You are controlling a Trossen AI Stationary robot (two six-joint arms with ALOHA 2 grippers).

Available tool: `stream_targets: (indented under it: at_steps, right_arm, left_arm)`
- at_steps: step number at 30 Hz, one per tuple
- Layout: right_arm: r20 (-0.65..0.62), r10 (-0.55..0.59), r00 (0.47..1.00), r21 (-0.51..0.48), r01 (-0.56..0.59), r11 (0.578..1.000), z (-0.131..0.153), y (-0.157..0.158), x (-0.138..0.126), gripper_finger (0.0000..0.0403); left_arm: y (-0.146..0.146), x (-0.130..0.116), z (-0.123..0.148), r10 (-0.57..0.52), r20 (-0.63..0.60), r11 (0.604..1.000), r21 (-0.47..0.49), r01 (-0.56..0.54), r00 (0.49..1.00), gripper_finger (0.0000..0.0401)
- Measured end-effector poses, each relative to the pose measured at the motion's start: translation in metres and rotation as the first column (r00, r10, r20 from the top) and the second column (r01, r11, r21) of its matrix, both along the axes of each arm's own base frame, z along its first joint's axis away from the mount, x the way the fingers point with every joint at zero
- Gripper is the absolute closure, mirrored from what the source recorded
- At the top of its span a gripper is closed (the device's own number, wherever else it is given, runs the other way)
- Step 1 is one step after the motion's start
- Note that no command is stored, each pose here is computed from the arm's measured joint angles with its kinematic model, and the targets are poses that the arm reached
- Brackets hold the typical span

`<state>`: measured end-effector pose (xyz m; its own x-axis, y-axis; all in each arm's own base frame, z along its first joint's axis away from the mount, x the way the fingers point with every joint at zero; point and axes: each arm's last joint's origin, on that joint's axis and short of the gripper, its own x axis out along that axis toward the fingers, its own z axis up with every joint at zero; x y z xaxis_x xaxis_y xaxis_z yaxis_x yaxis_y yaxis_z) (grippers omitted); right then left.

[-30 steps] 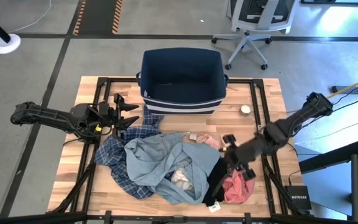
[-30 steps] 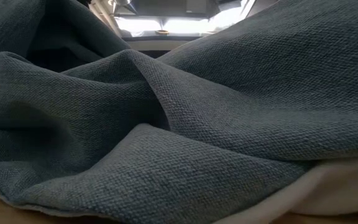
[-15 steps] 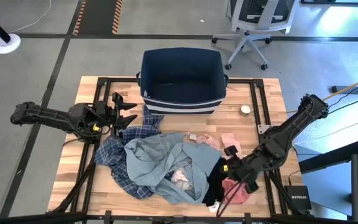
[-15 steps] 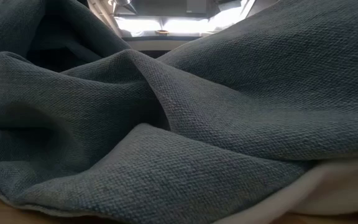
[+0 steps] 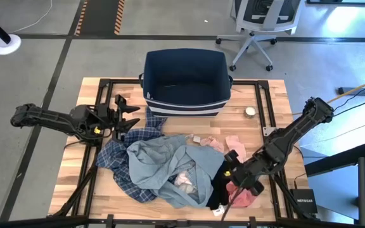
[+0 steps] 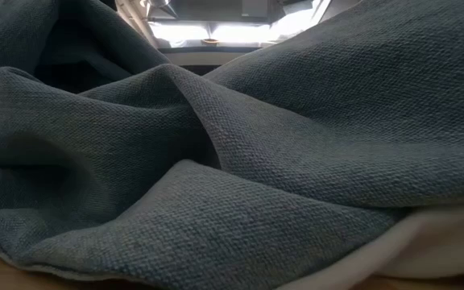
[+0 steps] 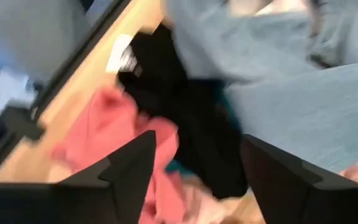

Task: Sort clothes
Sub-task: Put the pink underwear into the blue laundry bin

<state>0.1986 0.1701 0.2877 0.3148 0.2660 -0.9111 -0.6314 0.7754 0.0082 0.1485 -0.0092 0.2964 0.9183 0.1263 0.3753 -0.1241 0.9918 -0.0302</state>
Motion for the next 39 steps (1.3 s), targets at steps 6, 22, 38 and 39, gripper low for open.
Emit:
stream_targets:
  at_steps: [6,22,38,39]
  right_arm:
    - [-0.096,0.135,0.986,-0.108,-0.145,0.983,-0.005,0.007,-0.025,0.0128]
    - [-0.225,0.383,0.896,-0.322,-0.440,0.839,-0.057,0.054,-0.031,0.0127]
    - [-0.138,0.461,0.876,-0.420,-0.474,0.774,-0.069,0.057,-0.024,0.0127]
    - [-0.138,0.463,0.875,-0.411,-0.476,0.777,-0.073,0.057,-0.024,0.0127]
  left_arm:
    - [0.000,0.000,0.000,-0.003,-0.002,1.000,-0.007,0.003,1.000,0.0193]
    - [0.000,0.000,0.000,-0.003,-0.002,1.000,-0.008,0.003,1.000,0.0193]
    - [0.000,0.000,0.000,-0.003,-0.003,1.000,-0.007,0.003,1.000,0.0193]
    - [0.000,0.000,0.000,-0.003,-0.003,1.000,-0.007,0.003,1.000,0.0193]
